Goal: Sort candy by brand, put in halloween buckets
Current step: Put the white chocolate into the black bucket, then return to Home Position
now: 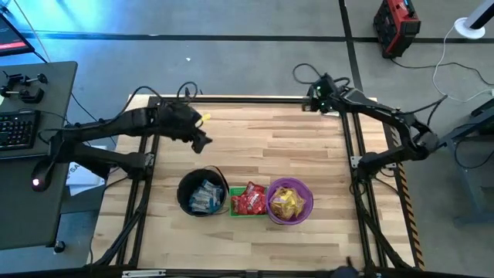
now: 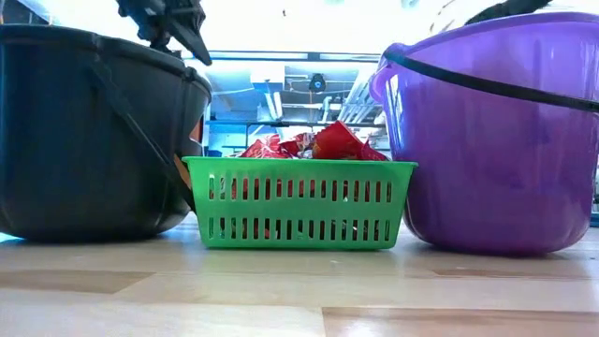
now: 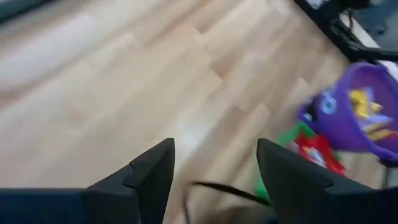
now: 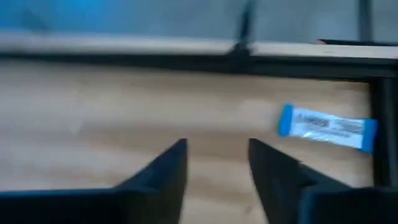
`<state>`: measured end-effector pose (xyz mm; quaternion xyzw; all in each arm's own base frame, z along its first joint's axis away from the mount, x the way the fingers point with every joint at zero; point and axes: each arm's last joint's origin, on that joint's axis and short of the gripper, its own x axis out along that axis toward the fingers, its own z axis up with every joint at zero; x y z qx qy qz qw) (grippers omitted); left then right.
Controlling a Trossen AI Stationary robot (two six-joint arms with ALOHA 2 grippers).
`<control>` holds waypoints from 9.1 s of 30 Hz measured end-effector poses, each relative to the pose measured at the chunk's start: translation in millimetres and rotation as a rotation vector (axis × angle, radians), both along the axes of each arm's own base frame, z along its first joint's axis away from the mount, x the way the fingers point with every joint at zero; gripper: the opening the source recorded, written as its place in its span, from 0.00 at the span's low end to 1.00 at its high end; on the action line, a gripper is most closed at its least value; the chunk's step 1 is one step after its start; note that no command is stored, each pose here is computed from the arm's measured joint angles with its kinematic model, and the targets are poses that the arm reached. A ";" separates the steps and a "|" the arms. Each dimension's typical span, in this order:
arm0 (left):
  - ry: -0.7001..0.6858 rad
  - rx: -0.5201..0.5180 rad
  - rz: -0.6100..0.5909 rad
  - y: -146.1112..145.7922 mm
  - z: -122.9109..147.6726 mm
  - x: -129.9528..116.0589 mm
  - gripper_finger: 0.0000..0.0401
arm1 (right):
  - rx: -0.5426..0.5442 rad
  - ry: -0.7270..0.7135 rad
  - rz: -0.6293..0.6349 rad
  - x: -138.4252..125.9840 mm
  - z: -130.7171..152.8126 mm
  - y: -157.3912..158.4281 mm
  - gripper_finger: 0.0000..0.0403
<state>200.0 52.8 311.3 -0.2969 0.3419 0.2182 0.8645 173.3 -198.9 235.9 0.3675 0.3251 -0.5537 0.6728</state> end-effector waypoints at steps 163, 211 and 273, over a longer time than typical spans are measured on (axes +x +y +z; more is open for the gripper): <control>-0.711 0.178 0.124 -7.5 70.6 9.9 0.54 | -0.156 -0.677 1.456 330.1 -9.4 247.1 0.30; -1.013 0.292 -0.038 -39.9 -89.6 -85.7 0.00 | -0.117 -0.277 1.231 103.3 183.2 128.6 0.00; -0.841 0.260 0.044 -36.0 -135.4 -97.2 0.00 | -0.341 -1.040 1.017 -74.9 -68.3 198.8 0.00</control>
